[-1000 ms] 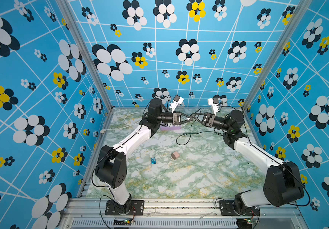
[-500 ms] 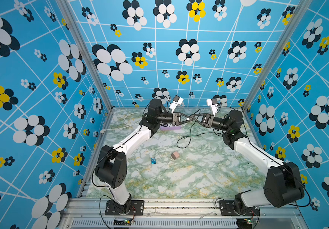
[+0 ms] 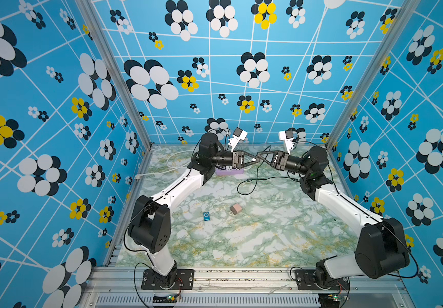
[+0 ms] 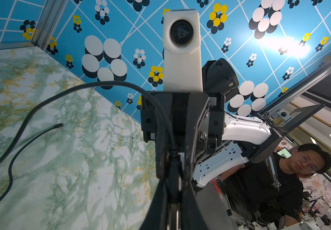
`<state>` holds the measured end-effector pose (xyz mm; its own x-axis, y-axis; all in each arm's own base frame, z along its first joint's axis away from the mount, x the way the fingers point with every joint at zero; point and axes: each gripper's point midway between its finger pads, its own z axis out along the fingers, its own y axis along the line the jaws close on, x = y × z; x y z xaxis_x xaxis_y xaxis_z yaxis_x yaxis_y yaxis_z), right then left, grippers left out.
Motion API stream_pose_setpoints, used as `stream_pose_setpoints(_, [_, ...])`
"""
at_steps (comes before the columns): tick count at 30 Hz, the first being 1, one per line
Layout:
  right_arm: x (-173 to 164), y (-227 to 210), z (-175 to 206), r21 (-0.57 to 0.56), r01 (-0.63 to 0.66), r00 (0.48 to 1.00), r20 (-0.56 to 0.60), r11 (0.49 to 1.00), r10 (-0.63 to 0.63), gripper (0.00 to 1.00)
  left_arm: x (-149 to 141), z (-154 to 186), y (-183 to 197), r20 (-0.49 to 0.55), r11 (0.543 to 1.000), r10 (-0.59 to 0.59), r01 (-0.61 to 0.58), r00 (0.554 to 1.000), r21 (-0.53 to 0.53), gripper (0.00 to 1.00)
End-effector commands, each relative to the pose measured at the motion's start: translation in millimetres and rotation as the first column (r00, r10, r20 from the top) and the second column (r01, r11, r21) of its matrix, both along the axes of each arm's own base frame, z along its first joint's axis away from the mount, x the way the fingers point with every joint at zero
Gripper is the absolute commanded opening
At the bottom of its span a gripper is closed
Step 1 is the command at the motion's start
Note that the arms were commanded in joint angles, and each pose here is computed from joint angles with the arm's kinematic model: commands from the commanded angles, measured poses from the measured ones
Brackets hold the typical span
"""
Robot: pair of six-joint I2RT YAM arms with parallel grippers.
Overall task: Charge mp3
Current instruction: Pick up the charging cable from the center of the board.
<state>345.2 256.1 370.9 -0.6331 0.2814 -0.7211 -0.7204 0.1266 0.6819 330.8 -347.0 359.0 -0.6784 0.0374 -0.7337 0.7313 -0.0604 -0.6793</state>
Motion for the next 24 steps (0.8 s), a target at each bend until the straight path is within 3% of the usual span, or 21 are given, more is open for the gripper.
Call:
stream_pose_setpoints(1, [-9,8,14,0.000,-0.041,0.998,0.056,0.999,0.041,0.21,-8,8,-1,0.026,1.000,-0.021,0.021,0.999,-0.016,0.00])
stream_pose_setpoints(4, [-11,9,14,-0.005,-0.047,0.997,0.060,0.999,0.047,0.19,-8,7,-3,0.022,1.000,-0.024,0.024,0.999,-0.014,0.00])
stream_pose_setpoints(10, [-12,9,16,-0.007,-0.051,0.996,0.067,0.999,0.052,0.00,-6,5,-1,0.016,1.000,-0.017,0.017,1.000,-0.007,0.01])
stream_pose_setpoints(14, [-12,5,15,-0.003,-0.029,0.997,0.067,1.000,0.030,0.00,-8,-8,16,0.010,0.999,0.026,-0.027,1.000,0.044,0.37])
stream_pose_setpoints(16, [-9,-3,13,-0.004,0.010,0.998,0.067,1.000,-0.010,0.00,-9,-28,42,0.035,0.985,0.124,-0.127,0.992,0.113,0.63])
stream_pose_setpoints(18, [-3,-16,2,-0.030,0.079,0.996,0.051,0.996,-0.077,0.00,-16,-69,73,0.152,0.926,0.243,-0.275,0.958,0.259,0.91])
stream_pose_setpoints(19, [-1,-21,-6,-0.052,0.107,0.994,0.041,0.993,-0.105,0.00,-23,-92,84,0.227,0.882,0.260,-0.326,0.939,0.340,0.99])
stream_pose_setpoints(22, [2,-38,-35,-0.139,0.201,0.980,0.020,0.970,-0.200,0.00,-52,-160,103,0.432,0.735,0.171,-0.407,0.885,0.542,0.99])
stream_pose_setpoints(24, [4,-50,-52,-0.185,0.262,0.964,0.002,0.947,-0.266,0.00,-65,-200,110,0.506,0.601,0.054,-0.432,0.861,0.672,0.99])
